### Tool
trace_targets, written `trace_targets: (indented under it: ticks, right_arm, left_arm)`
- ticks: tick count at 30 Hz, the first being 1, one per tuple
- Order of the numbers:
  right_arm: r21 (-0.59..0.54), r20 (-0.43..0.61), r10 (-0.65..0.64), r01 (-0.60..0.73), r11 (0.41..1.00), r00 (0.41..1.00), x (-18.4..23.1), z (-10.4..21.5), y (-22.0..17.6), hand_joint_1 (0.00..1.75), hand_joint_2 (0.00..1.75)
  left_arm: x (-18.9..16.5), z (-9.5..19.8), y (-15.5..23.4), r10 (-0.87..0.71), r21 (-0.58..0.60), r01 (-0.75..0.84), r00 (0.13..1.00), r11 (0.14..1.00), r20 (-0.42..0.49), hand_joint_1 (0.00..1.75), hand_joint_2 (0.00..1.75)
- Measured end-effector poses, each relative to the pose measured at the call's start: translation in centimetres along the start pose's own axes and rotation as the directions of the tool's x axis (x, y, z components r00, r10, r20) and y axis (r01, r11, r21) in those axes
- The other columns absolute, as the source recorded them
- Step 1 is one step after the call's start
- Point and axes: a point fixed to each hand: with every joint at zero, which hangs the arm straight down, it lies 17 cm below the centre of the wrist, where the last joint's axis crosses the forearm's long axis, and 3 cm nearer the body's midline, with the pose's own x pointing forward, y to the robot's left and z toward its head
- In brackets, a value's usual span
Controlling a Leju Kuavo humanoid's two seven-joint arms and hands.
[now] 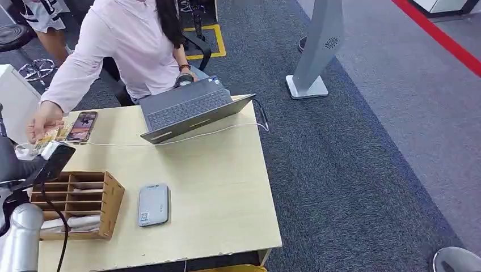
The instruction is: Pass the card to the sensor for recognition and then transmit it.
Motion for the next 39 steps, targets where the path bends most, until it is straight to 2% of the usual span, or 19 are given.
trace_targets:
  ticks: [5, 9, 10, 11, 39]
  right_arm:
    - [-0.001, -0.005, 0.048, -0.048, 0.999, 0.999, -0.2, 0.0, 0.0, 0.0, 0.0]
    - [0.001, -0.005, 0.063, -0.063, 0.998, 0.998, -0.3, 0.0, 0.0, 0.0, 0.0]
    - [0.001, -0.004, 0.064, -0.064, 0.998, 0.998, -0.3, 0.0, 0.0, 0.0, 0.0]
    - [0.001, -0.004, 0.066, -0.066, 0.998, 0.998, -0.3, 0.0, 0.0, 0.0, 0.0]
    - [0.003, -0.008, 0.075, -0.075, 0.997, 0.997, -0.4, 0.0, 0.1, 0.0, 0.0]
  left_arm:
    - [-0.3, -1.4, 1.1, -0.093, 0.059, 0.092, 0.995, 0.994, 0.018, 0.0, 1.75]
    - [-0.4, -1.5, 0.8, -0.108, 0.056, 0.106, 0.994, 0.993, 0.026, 0.0, 1.75]
    - [-0.5, -1.5, 0.7, -0.109, 0.052, 0.107, 0.994, 0.993, 0.026, 0.24, 1.75]
    - [-0.6, -1.5, 0.7, -0.11, 0.051, 0.109, 0.994, 0.993, 0.025, 1.75, 1.75]
    - [-0.6, -0.8, -1.0, -0.102, 0.008, 0.102, 0.994, 0.995, 0.029, 1.75, 1.75]
